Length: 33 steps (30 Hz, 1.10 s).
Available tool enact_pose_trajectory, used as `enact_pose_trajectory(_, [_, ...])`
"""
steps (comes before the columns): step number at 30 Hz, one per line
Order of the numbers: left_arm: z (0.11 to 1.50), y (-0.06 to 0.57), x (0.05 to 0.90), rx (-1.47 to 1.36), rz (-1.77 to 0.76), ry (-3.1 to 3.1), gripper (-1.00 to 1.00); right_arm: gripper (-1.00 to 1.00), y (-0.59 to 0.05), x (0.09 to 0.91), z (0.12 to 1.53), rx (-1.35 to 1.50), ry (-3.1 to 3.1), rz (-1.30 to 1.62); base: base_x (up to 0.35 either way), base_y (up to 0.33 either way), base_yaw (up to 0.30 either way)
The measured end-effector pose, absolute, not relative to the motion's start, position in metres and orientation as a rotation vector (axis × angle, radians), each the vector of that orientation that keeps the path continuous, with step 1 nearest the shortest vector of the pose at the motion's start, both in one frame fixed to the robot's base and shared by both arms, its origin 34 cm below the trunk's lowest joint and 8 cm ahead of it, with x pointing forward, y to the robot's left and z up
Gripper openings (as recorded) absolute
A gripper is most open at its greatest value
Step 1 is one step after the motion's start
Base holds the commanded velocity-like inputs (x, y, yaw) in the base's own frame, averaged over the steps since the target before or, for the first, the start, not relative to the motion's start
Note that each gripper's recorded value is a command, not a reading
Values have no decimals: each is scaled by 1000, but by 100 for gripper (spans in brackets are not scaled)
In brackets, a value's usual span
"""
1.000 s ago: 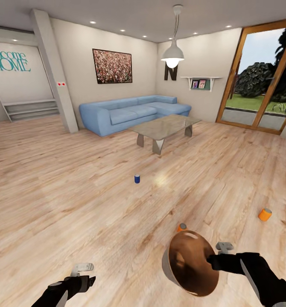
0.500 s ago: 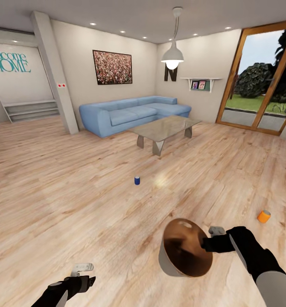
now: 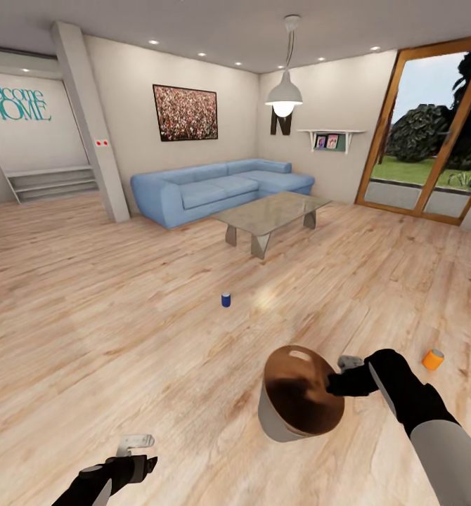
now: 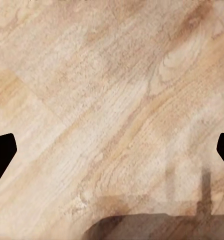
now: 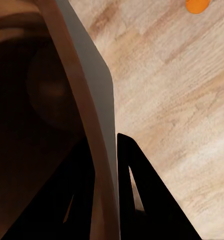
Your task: Put the three can of soda from the living room inside the tash can in the kitchen.
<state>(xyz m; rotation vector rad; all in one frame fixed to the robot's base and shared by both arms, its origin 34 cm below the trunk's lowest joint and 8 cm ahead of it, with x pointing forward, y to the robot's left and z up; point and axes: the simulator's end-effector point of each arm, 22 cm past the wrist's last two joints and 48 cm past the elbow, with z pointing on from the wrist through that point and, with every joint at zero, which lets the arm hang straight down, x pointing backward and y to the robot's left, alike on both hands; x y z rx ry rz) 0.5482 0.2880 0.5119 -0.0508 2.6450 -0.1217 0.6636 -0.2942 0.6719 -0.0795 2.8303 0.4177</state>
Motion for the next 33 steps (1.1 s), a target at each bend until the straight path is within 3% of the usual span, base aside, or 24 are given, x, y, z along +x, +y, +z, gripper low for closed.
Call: enact_pose_trajectory(33, [555,287,554,-40,-123,2628,100,-100,-270,716,764,-184,2738,391,6,1,0])
